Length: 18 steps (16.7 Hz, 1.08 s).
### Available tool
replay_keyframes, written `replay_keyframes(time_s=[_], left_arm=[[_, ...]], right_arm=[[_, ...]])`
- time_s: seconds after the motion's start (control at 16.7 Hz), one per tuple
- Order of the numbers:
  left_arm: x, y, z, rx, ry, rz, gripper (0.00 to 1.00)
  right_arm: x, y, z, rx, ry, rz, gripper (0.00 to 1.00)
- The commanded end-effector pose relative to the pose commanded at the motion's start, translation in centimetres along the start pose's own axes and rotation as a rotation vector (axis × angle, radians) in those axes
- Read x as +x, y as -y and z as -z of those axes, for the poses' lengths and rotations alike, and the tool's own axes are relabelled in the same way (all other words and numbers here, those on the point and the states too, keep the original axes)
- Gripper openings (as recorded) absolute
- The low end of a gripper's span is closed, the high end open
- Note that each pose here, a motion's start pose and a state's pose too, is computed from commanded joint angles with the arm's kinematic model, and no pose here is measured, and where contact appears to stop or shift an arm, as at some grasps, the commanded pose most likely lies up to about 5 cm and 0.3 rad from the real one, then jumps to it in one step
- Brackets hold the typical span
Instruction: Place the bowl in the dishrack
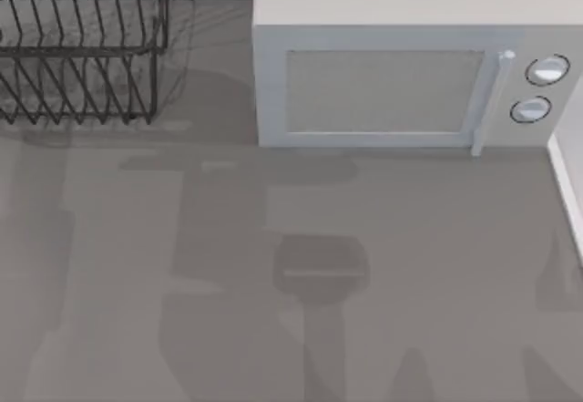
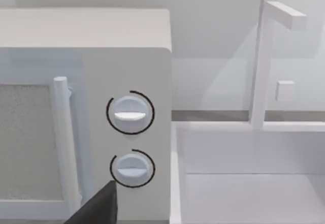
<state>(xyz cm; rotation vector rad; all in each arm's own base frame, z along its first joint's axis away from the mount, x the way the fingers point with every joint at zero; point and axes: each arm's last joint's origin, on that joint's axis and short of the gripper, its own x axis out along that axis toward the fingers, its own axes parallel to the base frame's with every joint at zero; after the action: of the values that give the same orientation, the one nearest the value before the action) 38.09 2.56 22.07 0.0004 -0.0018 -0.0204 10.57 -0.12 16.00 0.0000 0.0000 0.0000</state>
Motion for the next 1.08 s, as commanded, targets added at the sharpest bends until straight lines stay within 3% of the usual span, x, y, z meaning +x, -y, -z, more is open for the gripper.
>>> replay_keyframes(time_s=[0.3,1.08], left_arm=[[0.04,0.04,0.27,0.000,-0.002,0.000,0.00],[0.04,0.04,0.27,0.000,-0.002,0.000,0.98]], right_arm=[[0.00,0.00,0.00,0.000,0.000,0.000,1.00],[0.00,0.00,0.00,0.000,0.000,0.000,1.00]])
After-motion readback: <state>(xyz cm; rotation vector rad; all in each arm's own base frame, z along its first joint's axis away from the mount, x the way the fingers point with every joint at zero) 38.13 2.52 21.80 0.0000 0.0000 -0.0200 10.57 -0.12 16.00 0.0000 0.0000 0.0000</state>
